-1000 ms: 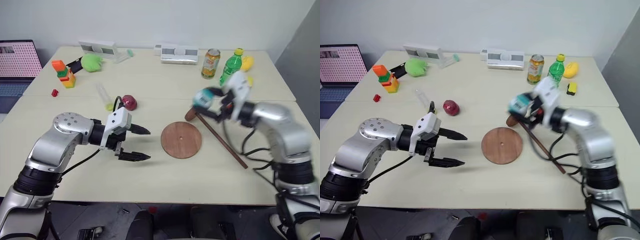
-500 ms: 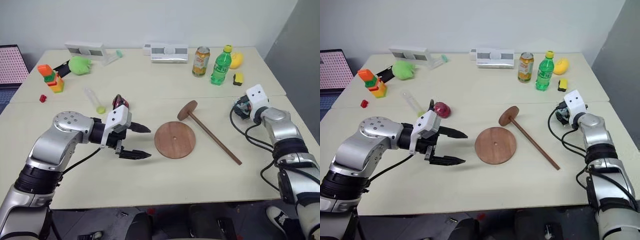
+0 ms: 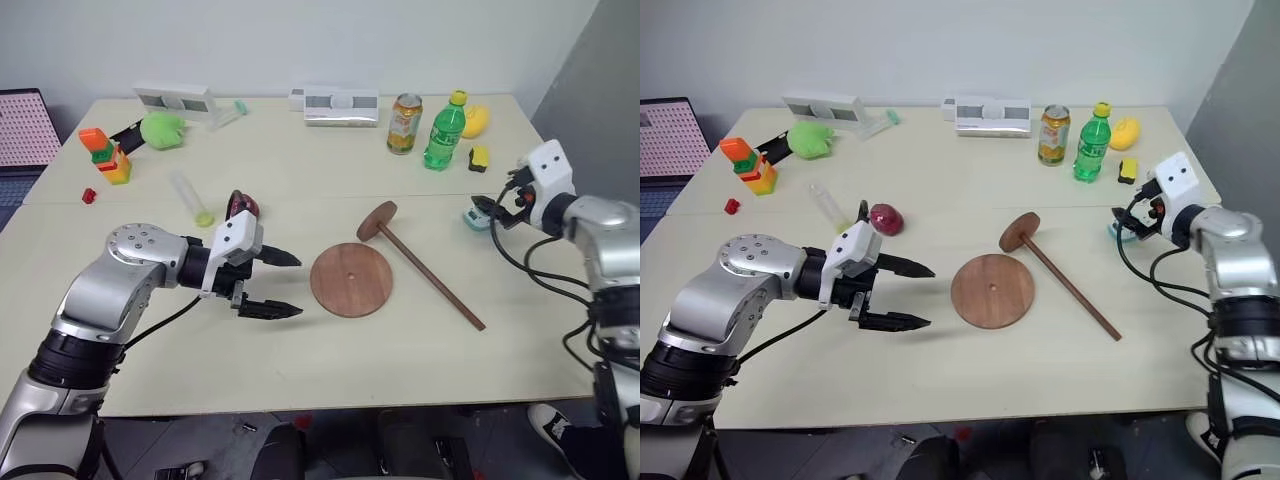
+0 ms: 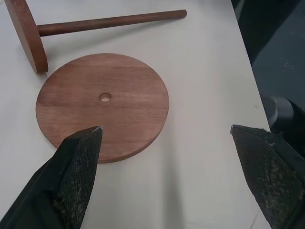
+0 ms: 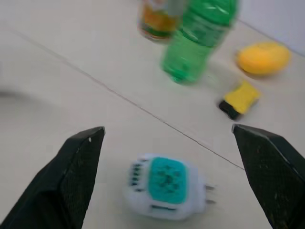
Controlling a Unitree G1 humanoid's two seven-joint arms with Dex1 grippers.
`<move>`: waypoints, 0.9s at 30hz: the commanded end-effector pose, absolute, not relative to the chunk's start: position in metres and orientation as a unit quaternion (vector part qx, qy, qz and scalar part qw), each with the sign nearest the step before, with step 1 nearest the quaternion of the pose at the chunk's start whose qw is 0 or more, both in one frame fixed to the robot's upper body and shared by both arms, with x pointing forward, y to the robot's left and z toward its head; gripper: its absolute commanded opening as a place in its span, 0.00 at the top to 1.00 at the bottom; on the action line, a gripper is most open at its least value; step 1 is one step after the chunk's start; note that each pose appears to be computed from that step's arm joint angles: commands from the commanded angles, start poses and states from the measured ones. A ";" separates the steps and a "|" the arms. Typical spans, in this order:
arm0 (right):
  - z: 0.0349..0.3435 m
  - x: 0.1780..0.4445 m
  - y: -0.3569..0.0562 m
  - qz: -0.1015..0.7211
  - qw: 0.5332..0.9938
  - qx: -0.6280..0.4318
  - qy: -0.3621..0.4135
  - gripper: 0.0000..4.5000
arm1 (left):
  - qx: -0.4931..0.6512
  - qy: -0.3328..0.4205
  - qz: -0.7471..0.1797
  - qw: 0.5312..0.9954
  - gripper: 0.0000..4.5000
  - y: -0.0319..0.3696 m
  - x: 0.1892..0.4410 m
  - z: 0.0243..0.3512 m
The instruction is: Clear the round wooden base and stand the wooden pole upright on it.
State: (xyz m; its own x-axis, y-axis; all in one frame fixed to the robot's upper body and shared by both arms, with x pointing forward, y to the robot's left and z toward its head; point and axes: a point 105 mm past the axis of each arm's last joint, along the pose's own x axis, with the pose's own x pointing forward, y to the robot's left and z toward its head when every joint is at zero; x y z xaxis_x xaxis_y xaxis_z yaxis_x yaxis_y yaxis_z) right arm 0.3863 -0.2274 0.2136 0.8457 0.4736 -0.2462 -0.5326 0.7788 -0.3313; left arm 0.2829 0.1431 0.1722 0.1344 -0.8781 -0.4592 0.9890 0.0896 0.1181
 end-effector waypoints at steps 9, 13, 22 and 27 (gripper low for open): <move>0.146 0.345 -0.159 0.352 0.837 -0.188 0.375 0.00 | 0.220 0.111 -0.654 0.715 0.00 0.136 0.285 0.188; 0.138 0.345 -0.152 0.360 0.823 -0.187 0.398 0.10 | 0.220 0.111 -0.656 0.714 0.00 0.135 0.285 0.187; 0.156 0.343 -0.147 0.376 0.826 -0.160 0.389 0.55 | 0.220 0.114 -0.653 0.716 0.00 0.137 0.284 0.186; 0.150 0.334 -0.148 0.387 0.814 -0.170 0.399 0.82 | 0.221 0.114 -0.656 0.712 0.00 0.137 0.284 0.184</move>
